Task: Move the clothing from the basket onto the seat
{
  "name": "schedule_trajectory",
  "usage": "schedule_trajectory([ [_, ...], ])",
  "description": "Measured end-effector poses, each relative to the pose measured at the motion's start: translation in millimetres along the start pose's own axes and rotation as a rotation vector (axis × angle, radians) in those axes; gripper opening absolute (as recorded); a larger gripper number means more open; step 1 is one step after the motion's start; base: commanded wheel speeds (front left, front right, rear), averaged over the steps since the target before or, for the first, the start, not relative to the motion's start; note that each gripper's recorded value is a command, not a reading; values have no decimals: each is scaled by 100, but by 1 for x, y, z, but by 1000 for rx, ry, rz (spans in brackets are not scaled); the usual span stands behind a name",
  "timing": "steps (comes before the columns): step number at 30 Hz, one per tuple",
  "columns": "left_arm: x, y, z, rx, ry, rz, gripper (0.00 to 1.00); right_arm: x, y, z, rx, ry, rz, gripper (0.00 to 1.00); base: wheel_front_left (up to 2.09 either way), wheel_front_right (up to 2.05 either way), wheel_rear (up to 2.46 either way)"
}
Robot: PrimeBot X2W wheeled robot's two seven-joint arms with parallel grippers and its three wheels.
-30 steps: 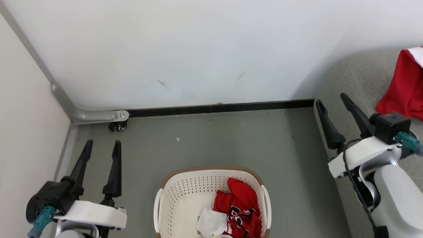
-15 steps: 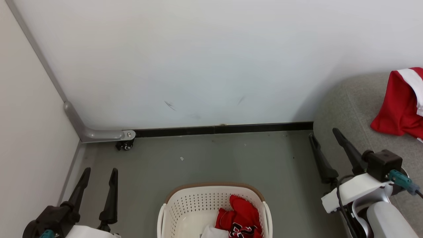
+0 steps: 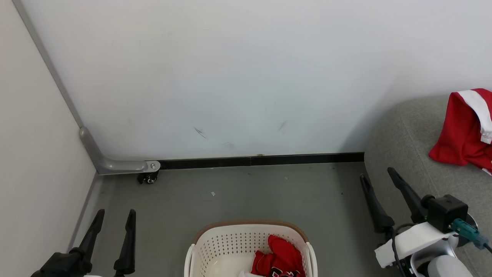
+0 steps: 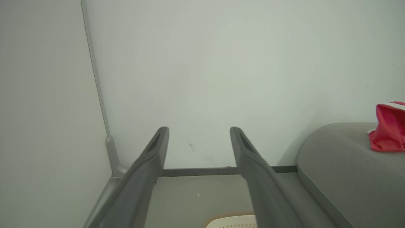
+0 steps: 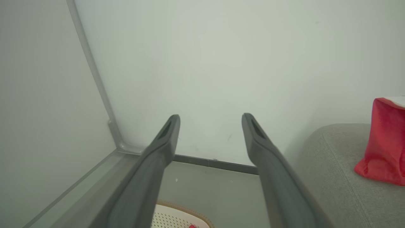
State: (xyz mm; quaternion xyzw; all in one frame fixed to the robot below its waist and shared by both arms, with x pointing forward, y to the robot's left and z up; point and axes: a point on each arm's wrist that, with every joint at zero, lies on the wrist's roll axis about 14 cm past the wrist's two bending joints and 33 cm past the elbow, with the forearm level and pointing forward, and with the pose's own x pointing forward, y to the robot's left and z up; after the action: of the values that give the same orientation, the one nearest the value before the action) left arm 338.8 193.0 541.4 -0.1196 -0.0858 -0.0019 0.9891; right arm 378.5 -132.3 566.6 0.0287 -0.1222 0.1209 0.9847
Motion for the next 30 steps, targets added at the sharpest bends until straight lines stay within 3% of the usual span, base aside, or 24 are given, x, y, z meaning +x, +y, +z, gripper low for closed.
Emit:
schedule_trajectory([
  [18, 0, -5, -4, -2, 4, -15, 100, -5, 1, 0, -5, -1, -2, 100, 0, 0, 0],
  [30, -6, -17, -36, -33, 103, -50, 100, -4, -4, -2, -6, 2, -17, 100, 0, 0, 0],
])
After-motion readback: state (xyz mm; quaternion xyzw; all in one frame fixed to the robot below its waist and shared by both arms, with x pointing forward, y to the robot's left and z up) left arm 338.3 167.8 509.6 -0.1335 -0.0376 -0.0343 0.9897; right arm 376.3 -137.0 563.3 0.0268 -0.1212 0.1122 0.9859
